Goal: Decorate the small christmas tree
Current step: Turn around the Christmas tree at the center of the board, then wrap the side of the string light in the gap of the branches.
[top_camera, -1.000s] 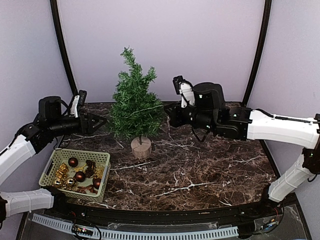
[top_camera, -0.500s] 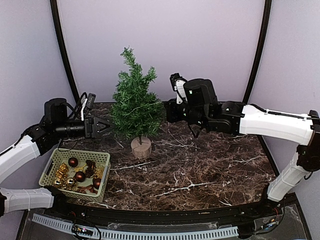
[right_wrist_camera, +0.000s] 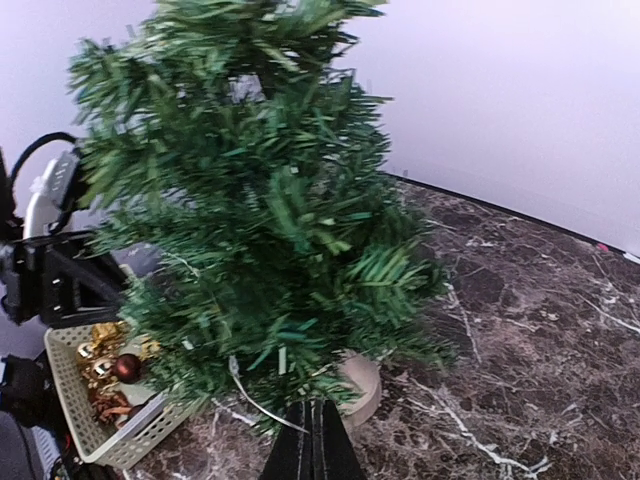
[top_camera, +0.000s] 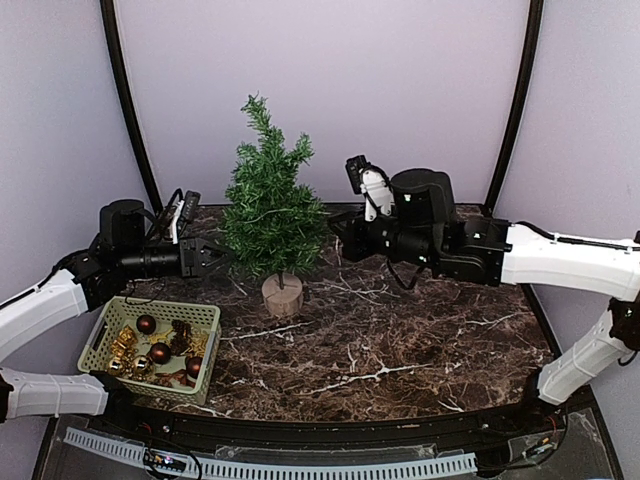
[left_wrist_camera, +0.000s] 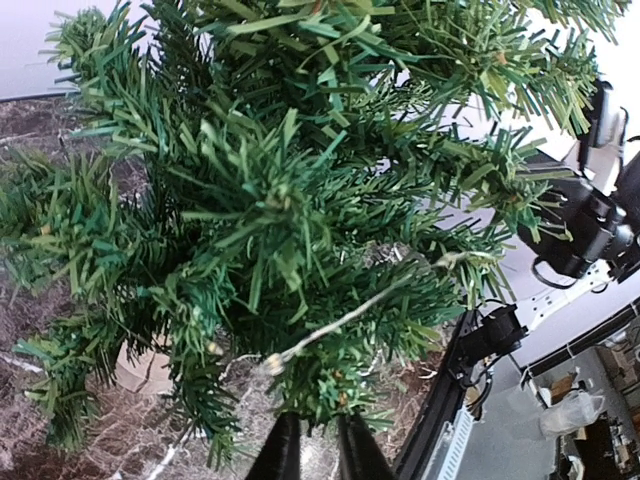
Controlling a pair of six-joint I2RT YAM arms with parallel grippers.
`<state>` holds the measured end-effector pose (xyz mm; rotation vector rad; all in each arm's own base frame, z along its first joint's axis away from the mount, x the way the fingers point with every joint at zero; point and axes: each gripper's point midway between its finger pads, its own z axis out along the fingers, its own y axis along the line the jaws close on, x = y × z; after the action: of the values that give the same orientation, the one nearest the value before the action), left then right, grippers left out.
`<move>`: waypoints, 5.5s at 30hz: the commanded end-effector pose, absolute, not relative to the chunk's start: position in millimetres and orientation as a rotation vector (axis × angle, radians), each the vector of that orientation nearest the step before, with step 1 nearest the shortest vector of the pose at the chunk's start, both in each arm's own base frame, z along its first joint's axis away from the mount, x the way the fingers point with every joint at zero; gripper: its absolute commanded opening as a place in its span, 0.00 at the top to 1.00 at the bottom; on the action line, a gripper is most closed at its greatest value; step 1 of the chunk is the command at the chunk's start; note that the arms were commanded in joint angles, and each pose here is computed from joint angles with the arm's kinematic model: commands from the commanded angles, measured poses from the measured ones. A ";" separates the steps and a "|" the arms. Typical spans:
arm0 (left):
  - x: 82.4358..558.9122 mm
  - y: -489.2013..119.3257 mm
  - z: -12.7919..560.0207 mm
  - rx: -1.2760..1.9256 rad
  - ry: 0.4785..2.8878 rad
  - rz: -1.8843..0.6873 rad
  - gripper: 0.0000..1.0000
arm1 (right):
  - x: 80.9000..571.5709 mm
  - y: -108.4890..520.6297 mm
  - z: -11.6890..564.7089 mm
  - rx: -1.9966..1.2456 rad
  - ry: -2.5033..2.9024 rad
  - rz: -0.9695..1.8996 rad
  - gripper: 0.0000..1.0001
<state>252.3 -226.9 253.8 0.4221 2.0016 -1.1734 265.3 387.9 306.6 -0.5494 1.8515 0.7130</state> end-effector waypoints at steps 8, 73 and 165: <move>257.4 -213.4 266.5 0.391 1.954 -1.050 0.69 | 233.0 397.3 292.7 -0.588 1.845 0.794 1.00; 250.9 -281.4 288.0 0.673 1.787 -0.800 0.77 | 226.7 391.8 259.8 -0.414 1.936 0.842 1.00; 265.3 -220.6 278.2 0.479 1.810 -0.708 1.00 | 246.8 390.7 342.2 -0.593 1.735 0.665 1.00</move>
<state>263.9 -221.7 273.8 0.4827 1.8338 -0.7053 248.5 380.3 318.0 -0.5621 1.8085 0.6668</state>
